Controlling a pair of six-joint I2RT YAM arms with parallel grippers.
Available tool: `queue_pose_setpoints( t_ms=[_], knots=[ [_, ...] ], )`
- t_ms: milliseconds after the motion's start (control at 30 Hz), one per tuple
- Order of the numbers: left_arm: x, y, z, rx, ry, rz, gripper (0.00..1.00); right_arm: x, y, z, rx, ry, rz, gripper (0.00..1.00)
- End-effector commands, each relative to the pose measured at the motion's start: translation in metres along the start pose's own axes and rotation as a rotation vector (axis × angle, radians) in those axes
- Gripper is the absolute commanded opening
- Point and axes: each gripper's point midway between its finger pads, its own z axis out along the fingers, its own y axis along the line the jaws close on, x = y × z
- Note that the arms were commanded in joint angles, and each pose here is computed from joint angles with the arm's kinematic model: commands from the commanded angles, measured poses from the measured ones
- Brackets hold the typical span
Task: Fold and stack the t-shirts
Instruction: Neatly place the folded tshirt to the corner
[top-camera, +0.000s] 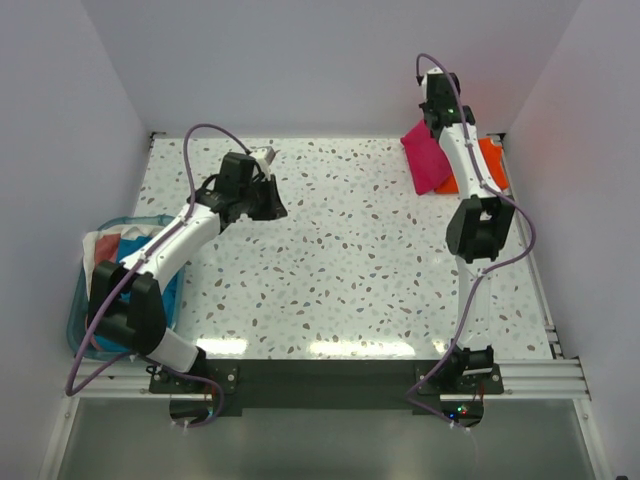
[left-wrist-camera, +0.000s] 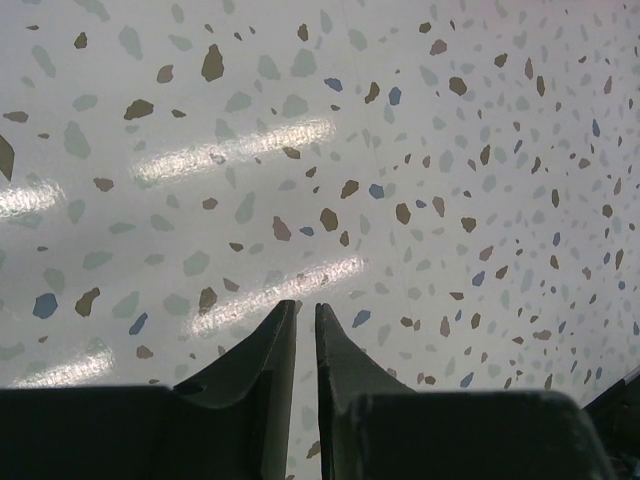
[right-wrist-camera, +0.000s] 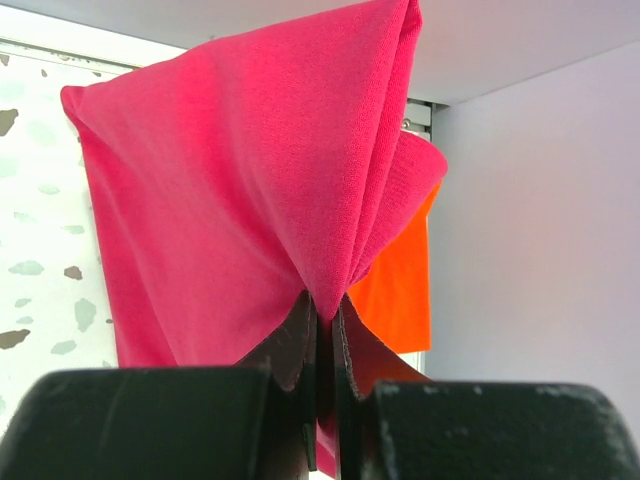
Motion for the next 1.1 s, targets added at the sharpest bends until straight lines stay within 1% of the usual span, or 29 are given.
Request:
queue_pose_setpoints(
  t_ms=[0,633,900,1067],
  knots=[
    [-0.004,-0.001,0.001,0.031,-0.017,0.021,0.18,-0.032,-0.043,-0.030,0.086,-0.092,0.038,0.00],
    [0.003,0.005,0.007,0.038,0.004,0.008,0.17,-0.045,-0.078,-0.055,0.125,-0.149,0.097,0.00],
    [0.007,0.006,0.011,0.044,0.020,0.002,0.17,-0.029,-0.086,-0.041,0.141,-0.114,0.105,0.00],
    [0.009,0.006,0.013,0.050,0.027,0.001,0.17,-0.004,-0.089,-0.015,0.164,-0.057,0.125,0.00]
  ],
)
